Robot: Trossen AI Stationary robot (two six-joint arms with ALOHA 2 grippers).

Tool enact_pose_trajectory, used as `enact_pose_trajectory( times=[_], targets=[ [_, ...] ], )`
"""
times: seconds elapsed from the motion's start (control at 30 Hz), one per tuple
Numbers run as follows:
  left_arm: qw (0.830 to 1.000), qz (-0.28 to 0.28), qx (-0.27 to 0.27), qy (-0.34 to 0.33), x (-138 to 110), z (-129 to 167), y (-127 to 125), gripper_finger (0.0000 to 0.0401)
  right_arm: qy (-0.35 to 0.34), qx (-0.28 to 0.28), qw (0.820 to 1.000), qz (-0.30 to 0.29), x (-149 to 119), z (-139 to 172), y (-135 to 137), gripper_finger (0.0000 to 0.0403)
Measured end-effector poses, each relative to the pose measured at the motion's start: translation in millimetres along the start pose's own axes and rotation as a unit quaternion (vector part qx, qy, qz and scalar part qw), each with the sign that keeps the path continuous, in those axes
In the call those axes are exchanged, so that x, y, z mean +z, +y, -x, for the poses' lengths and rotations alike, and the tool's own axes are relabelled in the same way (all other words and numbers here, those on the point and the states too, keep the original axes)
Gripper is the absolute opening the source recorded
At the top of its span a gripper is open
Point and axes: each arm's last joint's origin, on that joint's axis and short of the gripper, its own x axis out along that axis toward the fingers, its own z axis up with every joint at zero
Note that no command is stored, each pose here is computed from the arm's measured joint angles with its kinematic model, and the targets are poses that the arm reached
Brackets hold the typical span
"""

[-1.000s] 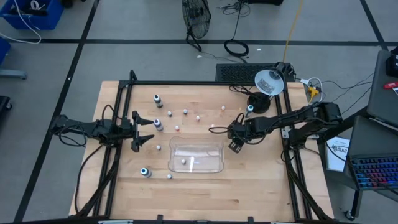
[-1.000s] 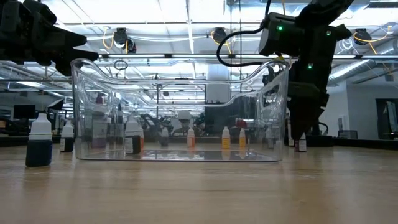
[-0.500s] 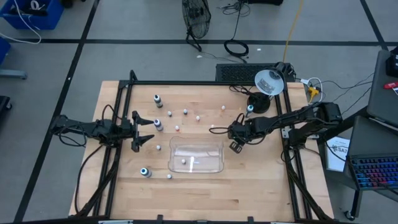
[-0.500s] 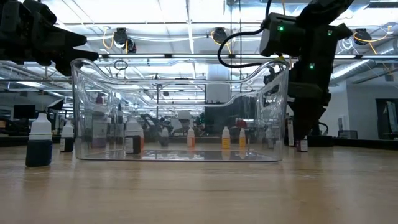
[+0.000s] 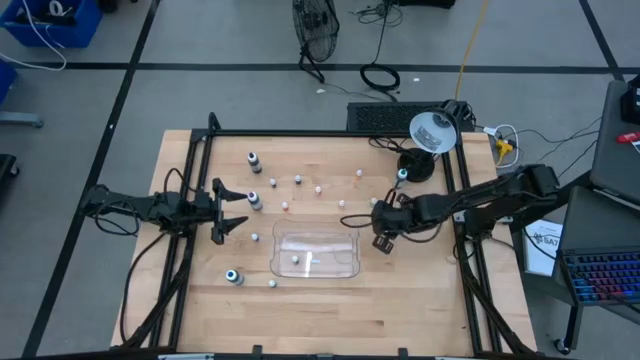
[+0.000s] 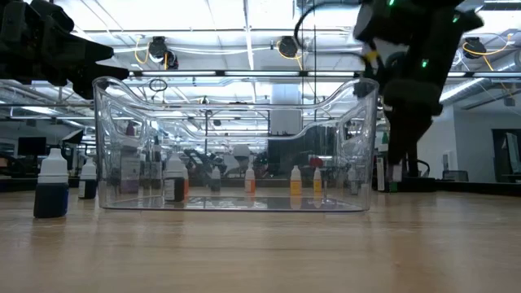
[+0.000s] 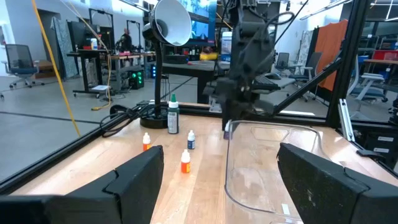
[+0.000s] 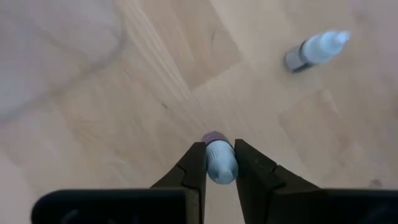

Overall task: Pick & Place food coloring
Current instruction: Put the right small purple food coloring bottle into the bin

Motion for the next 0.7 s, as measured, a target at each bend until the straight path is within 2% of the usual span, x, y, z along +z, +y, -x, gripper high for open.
enact_pose_trajectory(
  times=[0.2, 0.4, 0.57, 0.7],
  targets=[
    [1.0, 0.0, 0.0, 0.0, 0.0, 0.0, 0.0, 0.031, -0.098, 0.04, 0.994, 0.024, 10.0, 49.0, 20.0, 0.0045],
    [1.0, 0.0, 0.0, 0.0, 0.0, 0.0, 0.0, 0.031, -0.199, 0.083, 0.972, 0.09, 48.7, 110.6, 59.0, 0.0045],
    [1.0, 0.0, 0.0, 0.0, 0.0, 0.0, 0.0, 0.031, -0.201, 0.073, 0.963, 0.161, 93.0, 140.0, 99.7, 0.0045],
    [1.0, 0.0, 0.0, 0.0, 0.0, 0.0, 0.0, 0.031, -0.153, 0.051, 0.964, 0.21, 126.9, 134.8, 126.8, 0.0045]
  ],
)
